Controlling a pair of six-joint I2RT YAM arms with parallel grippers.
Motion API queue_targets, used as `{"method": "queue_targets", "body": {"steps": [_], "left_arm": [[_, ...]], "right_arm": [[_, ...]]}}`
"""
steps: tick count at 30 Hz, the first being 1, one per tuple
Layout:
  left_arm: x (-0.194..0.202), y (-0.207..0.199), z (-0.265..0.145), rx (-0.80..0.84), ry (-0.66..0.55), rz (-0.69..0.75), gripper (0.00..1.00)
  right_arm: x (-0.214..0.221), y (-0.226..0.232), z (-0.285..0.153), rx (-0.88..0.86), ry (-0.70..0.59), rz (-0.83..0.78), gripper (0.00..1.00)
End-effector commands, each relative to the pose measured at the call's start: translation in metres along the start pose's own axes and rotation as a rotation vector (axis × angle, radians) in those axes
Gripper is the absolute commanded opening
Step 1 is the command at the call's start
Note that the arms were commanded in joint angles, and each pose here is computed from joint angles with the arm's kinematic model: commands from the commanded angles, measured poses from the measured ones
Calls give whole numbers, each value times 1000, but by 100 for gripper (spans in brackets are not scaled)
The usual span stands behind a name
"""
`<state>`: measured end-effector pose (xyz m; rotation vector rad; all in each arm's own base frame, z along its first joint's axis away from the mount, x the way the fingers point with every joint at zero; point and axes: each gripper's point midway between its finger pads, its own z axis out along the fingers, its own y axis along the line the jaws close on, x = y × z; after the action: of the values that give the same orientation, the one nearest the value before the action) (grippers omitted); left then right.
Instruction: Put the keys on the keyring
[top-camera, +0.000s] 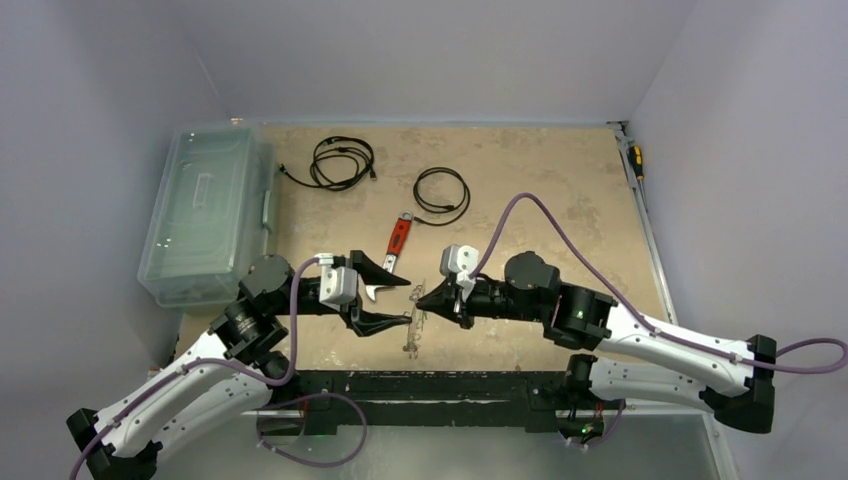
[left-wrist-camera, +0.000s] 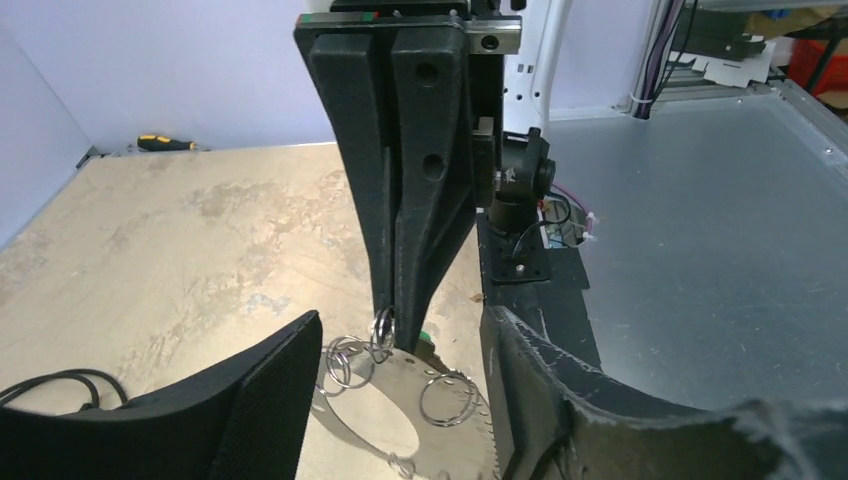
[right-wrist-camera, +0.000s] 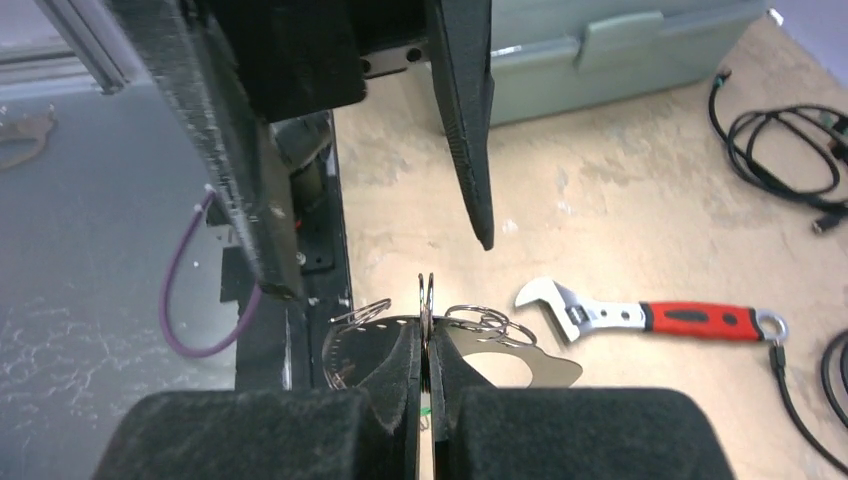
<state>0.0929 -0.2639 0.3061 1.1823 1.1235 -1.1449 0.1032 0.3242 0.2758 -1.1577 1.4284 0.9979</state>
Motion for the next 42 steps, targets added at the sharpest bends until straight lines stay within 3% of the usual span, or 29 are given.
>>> {"method": "queue_targets", "body": {"steps": [1,6,12,24,38,42], "left_arm": [[-24,-3,-2,23,-51,85,59],[-19,-7,0,63,-29,95,52],[-10,-4,8,93,3,75,47],[3,2,21,116,25,30,45],[11,1,27,150,35,-14,24],[13,0,27,150,34,-24,23]], "right_arm": [[-13,-15,-12,81,104,-23,0],[-3,-20,-20,99,284,-32,0],[-3,-10,-28,37,378,-56,0],[-3,0,-26,-30,404,-95,0],[-8,2,-20,-51,394,-115,0],[-9,2,-19,-53,387,-121,0]]}}
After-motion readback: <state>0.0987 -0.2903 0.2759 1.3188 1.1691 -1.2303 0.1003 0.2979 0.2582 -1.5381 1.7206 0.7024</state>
